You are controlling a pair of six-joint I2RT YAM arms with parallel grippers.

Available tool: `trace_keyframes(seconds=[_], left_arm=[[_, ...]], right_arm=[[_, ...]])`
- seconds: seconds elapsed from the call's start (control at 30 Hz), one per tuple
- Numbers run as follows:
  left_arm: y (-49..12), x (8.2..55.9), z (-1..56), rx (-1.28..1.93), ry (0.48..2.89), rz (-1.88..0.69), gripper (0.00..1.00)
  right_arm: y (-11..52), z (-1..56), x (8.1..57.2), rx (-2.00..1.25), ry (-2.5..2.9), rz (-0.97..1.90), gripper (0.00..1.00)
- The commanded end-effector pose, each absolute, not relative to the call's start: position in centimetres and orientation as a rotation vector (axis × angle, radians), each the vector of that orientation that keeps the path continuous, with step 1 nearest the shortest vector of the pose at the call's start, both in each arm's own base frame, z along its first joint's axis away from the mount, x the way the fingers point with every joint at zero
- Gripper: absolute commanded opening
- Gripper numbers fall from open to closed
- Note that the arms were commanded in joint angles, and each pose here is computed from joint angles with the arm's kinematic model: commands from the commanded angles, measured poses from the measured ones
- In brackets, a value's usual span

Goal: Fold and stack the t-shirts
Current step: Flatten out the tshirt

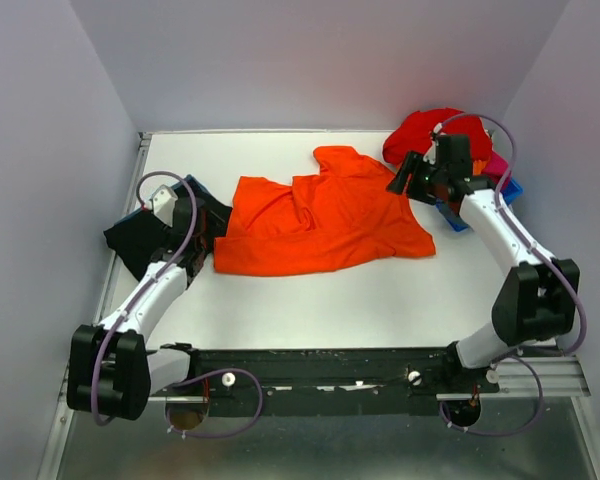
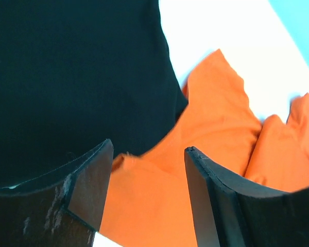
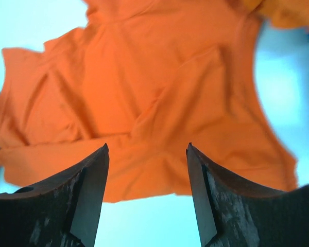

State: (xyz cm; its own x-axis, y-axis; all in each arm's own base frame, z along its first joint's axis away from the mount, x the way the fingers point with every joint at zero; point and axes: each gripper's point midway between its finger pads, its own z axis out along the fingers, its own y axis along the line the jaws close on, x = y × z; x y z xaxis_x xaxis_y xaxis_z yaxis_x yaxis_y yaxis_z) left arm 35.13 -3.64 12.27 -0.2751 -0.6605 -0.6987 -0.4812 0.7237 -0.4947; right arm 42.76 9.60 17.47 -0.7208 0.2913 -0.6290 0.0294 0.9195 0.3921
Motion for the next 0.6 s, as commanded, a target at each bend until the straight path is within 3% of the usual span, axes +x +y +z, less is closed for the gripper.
trace_keyframes(seconds=[0.0,0.1,0.13,0.17,0.2,0.23,0.3,0.37,0.57], left_arm=[[-1.5,37.3,14.8,-0.895,1.87,-0.262,0.69],[-2.4,39.2,13.7,-0.853,1.964,-0.296,0.56],[-2.8,39.8,13.7,-0.838,1.982,-0.309,0.47],[-3.0,40.2,13.4,-0.833,1.993,-0.32,0.33],[-3.1,40.5,13.3,-0.84,1.998,-0.322,0.1],[-3.0,40.6,13.0,-0.853,2.001,-0.319,0.0],[-2.6,40.5,12.4,-0.892,2.004,-0.305,0.0],[-2.5,40.3,11.5,-0.917,2.029,-0.285,0.0],[-0.9,41.1,8.4,-1.009,2.073,-0.227,0.0]], right_arm=[[12.8,19.2,41.4,0.211,2.181,0.523,0.67],[14.2,17.8,40.3,0.229,2.148,0.578,0.53],[14.6,17.4,40.1,0.232,2.135,0.598,0.43],[15.0,17.1,39.8,0.227,2.127,0.607,0.35],[15.1,16.9,39.7,0.229,2.112,0.608,0.28],[15.1,16.8,39.6,0.233,2.099,0.608,0.21],[15.0,16.7,39.4,0.242,2.069,0.611,0.09],[14.9,16.4,39.1,0.255,2.054,0.613,0.05],[15.3,14.8,38.9,0.275,2.047,0.642,0.03]])
